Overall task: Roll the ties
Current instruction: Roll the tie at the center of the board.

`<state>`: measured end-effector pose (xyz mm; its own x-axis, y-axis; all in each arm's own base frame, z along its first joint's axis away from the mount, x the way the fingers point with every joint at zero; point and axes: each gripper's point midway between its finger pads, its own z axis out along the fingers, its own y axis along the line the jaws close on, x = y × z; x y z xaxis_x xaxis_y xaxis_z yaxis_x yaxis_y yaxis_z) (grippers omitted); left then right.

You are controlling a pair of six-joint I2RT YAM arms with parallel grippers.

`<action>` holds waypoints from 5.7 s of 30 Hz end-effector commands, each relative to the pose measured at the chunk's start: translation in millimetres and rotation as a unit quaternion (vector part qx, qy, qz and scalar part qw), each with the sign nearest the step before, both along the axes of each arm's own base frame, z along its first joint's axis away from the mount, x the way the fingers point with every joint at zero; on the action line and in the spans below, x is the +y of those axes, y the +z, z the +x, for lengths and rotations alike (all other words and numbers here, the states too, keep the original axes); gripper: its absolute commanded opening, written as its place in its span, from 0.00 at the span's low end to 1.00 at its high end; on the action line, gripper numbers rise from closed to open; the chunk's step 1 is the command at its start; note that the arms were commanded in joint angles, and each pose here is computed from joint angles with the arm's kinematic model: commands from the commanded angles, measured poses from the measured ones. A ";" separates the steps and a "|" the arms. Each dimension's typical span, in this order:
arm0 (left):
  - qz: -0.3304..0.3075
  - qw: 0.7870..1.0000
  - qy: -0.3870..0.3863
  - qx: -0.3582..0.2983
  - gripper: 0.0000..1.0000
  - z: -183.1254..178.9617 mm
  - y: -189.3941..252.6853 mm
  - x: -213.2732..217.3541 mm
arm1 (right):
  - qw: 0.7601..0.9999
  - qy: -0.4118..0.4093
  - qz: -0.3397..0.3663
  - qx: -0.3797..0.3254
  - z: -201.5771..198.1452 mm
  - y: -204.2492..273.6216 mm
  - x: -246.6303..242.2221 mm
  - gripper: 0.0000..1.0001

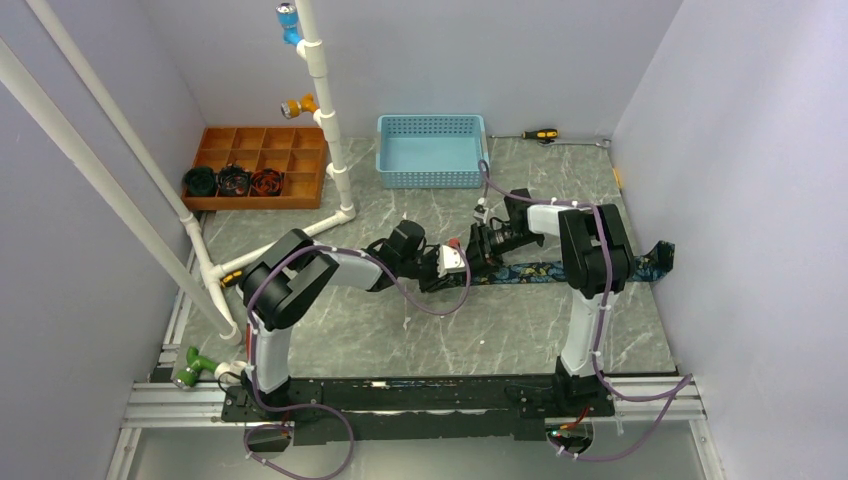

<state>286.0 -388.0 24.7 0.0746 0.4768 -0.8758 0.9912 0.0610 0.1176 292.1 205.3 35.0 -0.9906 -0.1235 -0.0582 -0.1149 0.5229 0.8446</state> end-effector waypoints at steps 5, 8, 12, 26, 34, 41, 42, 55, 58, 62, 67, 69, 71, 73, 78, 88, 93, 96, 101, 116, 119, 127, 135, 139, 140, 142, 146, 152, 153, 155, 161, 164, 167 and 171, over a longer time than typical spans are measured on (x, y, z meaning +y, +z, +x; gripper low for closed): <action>0.097 0.992 0.010 0.074 0.35 -26.6 -53.0 38.9 | 0.999 0.014 0.016 -0.028 5.0 12.0 14.2 0.32; 0.098 0.992 0.020 0.081 0.35 -23.1 -53.5 43.2 | 0.999 0.019 -0.016 -0.024 2.9 -0.7 7.2 0.04; 0.095 0.990 0.038 0.095 0.38 -15.5 -52.4 57.4 | 0.997 0.031 -0.070 -0.024 -0.3 -22.5 -6.3 0.00; -0.001 0.996 0.043 0.076 0.81 -14.9 -29.2 50.1 | 0.986 0.047 -0.159 -0.037 7.8 -68.8 -22.7 0.00; -0.055 0.988 0.047 0.134 0.72 -14.9 -35.9 13.1 | 0.986 0.046 -0.155 -0.037 0.1 -73.7 -20.7 0.00; -0.057 0.986 0.045 0.147 0.45 -29.9 -57.3 0.2 | 0.987 0.041 -0.150 -0.032 0.4 -75.3 -17.6 0.00; -0.050 0.986 0.049 0.148 0.40 -30.8 -61.5 2.8 | 0.988 0.036 -0.147 -0.029 0.3 -74.8 -16.5 0.00; 0.118 0.982 0.080 0.125 0.26 -34.8 -77.0 56.0 | 0.995 0.027 -0.070 -0.062 10.5 3.8 -5.0 0.40; 0.132 0.979 0.085 0.129 0.27 -32.7 -78.2 57.8 | 0.997 0.035 -0.040 -0.056 -4.3 17.5 0.5 0.45; 0.139 0.977 0.080 0.137 0.27 -33.2 -79.0 56.5 | 0.998 0.038 -0.016 -0.049 -10.2 24.5 9.3 0.46; 0.145 0.977 0.073 0.139 0.27 -36.0 -79.7 57.9 | 0.998 0.034 0.005 -0.050 -4.1 33.5 16.1 0.46; 0.146 0.977 0.072 0.140 0.27 -36.6 -79.7 58.4 | 0.998 0.032 0.015 -0.051 -2.0 38.8 18.3 0.47; 0.147 0.977 0.069 0.141 0.28 -36.8 -79.8 58.1 | 0.998 0.035 0.027 -0.050 -2.3 45.2 20.5 0.50; 0.148 0.977 0.067 0.141 0.28 -36.7 -80.0 58.0 | 0.997 0.036 0.033 -0.055 -3.0 50.3 21.2 0.55; 0.149 0.977 0.062 0.143 0.29 -38.4 -81.0 57.2 | 0.999 0.030 0.000 -0.036 -0.1 29.7 22.2 0.47; 0.143 0.979 0.050 0.138 0.41 -40.0 -78.2 57.3 | 0.993 0.019 -0.117 -0.019 6.7 -24.9 -9.5 0.00; 0.098 0.984 0.050 0.141 0.71 -26.6 -64.4 44.5 | 0.989 0.007 -0.151 0.001 6.6 -50.1 -27.0 0.00; 0.056 0.991 0.040 0.118 0.77 -19.0 -47.9 35.6 | 0.986 0.003 -0.165 0.013 7.3 -61.8 -37.6 0.00; 0.008 0.997 0.029 0.077 0.79 -16.8 -31.8 31.2 | 0.982 0.003 -0.189 0.017 9.0 -73.0 -53.6 0.00; -0.069 0.992 0.034 0.101 0.66 -4.0 -41.5 -17.6 | 0.980 0.027 -0.192 0.040 -5.6 -87.3 -61.5 0.00; -0.064 0.992 0.042 0.099 0.50 -1.3 -47.5 -22.1 | 0.984 0.025 -0.172 0.036 -2.5 -81.7 -54.0 0.00; 0.042 0.992 0.043 0.113 0.22 -27.2 -67.2 31.2 | 0.991 0.029 -0.133 -0.010 2.1 -27.7 -49.4 0.40; 0.089 0.984 0.056 0.146 0.24 -35.6 -67.7 47.4 | 0.997 0.035 -0.053 -0.035 -1.6 29.3 -16.6 0.48; 0.096 0.982 0.058 0.151 0.29 -34.2 -64.8 46.9 | 0.998 0.042 -0.050 -0.018 -5.6 22.1 3.5 0.49; 0.098 0.982 0.058 0.152 0.29 -34.3 -65.1 47.2 | 0.998 0.042 -0.053 -0.017 -4.8 19.1 7.1 0.49; 0.102 0.981 0.058 0.153 0.29 -34.4 -65.6 48.6 | 0.997 0.042 -0.055 -0.019 0.4 13.8 11.5 0.49; 0.108 0.980 0.058 0.158 0.29 -35.3 -67.4 49.5 | 0.996 0.037 -0.078 -0.020 10.6 -0.2 11.9 0.35; 0.112 0.979 0.051 0.163 0.32 -38.1 -69.3 51.2 | 0.991 0.031 -0.130 0.003 7.2 -31.5 -9.8 0.00; 0.110 0.979 0.049 0.162 0.34 -37.7 -68.8 51.6 | 0.991 0.028 -0.133 0.008 6.5 -36.1 -14.3 0.00; 0.105 0.980 0.045 0.161 0.44 -37.1 -68.6 52.0 | 0.990 0.026 -0.139 0.022 3.8 -45.2 -23.4 0.00; 0.056 0.989 0.039 0.130 0.68 -18.4 -57.1 41.0 | 0.987 0.010 -0.132 0.088 -5.6 -67.9 -41.7 0.00; 0.024 0.994 0.020 0.106 0.72 -12.7 -49.0 29.8 | 0.987 0.014 -0.122 0.104 -8.1 -74.4 -47.2 0.00; -0.010 0.997 0.002 0.079 0.74 -6.6 -40.5 17.7 | 0.987 0.011 -0.112 0.114 -4.0 -75.3 -50.4 0.00; -0.027 0.997 0.001 0.070 0.74 5.5 -41.3 0.7 | 0.987 0.013 -0.106 0.119 -0.9 -75.0 -51.4 0.00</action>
